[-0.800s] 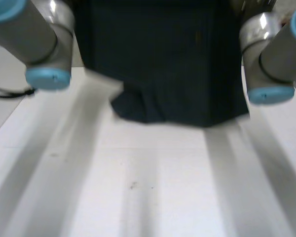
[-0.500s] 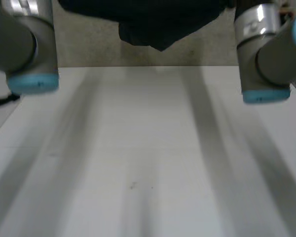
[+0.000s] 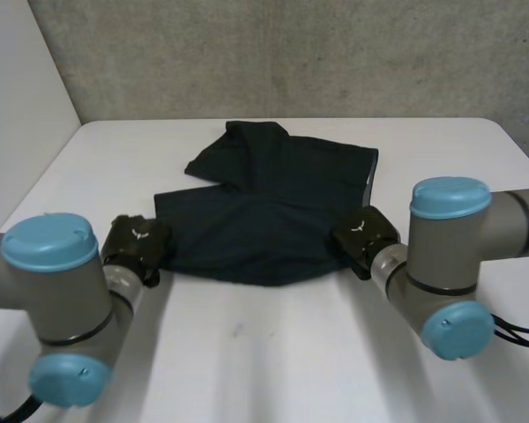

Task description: Fold the shorts.

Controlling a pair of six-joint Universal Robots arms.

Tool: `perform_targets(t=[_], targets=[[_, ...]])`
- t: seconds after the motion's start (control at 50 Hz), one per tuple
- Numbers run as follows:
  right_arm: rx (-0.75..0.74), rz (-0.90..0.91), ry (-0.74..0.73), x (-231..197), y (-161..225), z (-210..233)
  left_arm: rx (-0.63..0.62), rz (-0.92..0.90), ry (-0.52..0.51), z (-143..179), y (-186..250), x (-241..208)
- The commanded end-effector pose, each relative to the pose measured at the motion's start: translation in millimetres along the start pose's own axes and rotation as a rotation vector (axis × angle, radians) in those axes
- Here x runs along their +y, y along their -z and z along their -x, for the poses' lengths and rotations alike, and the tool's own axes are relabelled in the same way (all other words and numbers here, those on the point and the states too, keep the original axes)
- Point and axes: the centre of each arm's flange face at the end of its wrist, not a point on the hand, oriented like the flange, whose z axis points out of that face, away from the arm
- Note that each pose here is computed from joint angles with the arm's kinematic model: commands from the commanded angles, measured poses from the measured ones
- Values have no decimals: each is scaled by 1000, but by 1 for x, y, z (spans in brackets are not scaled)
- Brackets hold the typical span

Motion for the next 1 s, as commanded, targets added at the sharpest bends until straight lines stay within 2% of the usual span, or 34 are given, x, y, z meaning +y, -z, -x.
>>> perform_targets(t=[0.02, 0.08, 0.14, 0.24, 0.3, 0.38, 0.46, 0.58, 0.7, 0.72, 0.86, 1.0], targets=[[-36, 42, -14, -8, 48, -4, 33, 40, -37, 10, 49, -8], [-81, 83, 4, 0, 63, 3, 57, 81, -85, 11, 63, -4], [-112, 116, 16, 4, 76, 6, 112, 161, -175, 9, 84, 5], [-245, 211, 114, 9, 125, 10, 251, 278, -316, 3, 133, 14], [-372, 292, 180, 15, 156, 16, 309, 286, -339, 1, 152, 12], [-442, 301, 165, 11, 177, 10, 371, 268, -345, 2, 172, 5], [-446, 235, 115, 3, 175, -1, 357, 196, -380, 9, 172, -10], [-384, 186, 60, -3, 150, -24, 209, 9, -419, 22, 118, -50], [-252, 176, -64, -2, 90, -45, 116, -116, -405, 13, 40, -74], [-225, 179, -70, -2, 85, -49, 98, -140, -400, 9, 16, -78], [17, 139, -58, -4, 31, -81, 11, -249, -390, -24, -75, -102], [168, 9, -21, 0, -18, -94, -68, -313, -371, -42, -132, -101]])
